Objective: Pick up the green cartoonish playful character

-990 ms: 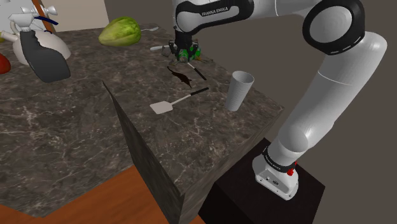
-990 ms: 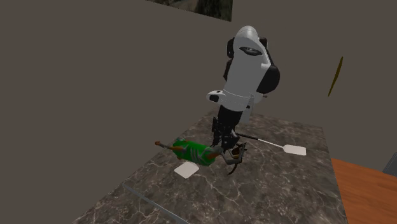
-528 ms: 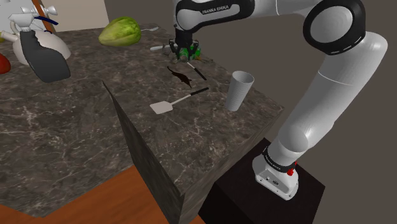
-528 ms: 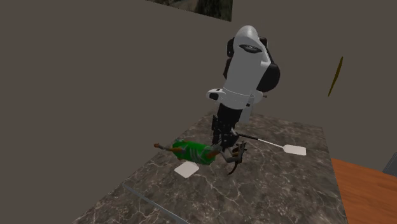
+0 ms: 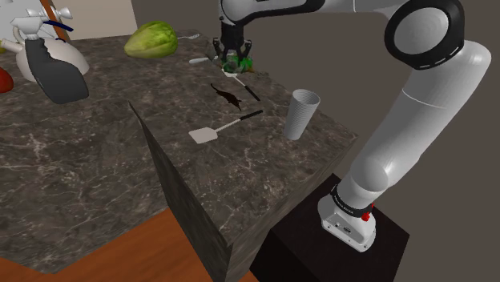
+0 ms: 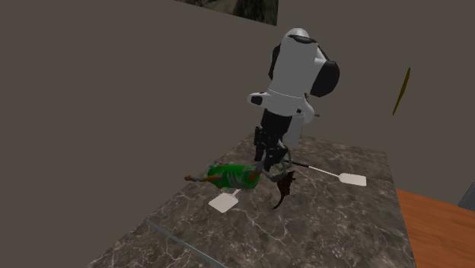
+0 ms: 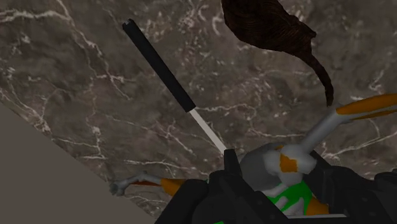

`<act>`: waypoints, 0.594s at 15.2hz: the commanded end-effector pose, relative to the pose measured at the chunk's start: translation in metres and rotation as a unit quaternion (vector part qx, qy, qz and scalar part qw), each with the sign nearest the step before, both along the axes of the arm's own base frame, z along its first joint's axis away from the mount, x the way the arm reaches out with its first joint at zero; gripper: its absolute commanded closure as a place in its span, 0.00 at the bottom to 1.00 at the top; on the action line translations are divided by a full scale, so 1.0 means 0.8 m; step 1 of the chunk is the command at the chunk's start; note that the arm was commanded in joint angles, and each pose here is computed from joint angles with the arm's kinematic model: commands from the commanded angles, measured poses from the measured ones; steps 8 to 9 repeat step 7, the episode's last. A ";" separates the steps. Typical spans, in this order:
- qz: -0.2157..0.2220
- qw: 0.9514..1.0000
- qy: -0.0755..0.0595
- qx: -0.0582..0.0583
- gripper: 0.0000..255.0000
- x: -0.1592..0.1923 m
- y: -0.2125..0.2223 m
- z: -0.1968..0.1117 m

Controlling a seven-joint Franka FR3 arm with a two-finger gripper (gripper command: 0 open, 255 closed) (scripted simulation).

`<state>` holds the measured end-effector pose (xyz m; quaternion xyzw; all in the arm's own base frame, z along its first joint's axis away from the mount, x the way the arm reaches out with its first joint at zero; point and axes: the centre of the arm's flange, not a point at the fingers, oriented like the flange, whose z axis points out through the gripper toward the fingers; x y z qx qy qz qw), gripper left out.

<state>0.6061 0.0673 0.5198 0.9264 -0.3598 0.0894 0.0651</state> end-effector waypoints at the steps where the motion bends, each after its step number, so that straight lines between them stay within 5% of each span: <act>1: 0.000 1.000 -0.001 0.000 1.00 0.001 0.000 0.014; 9: 0.000 1.000 -0.001 0.000 1.00 0.001 0.000 0.041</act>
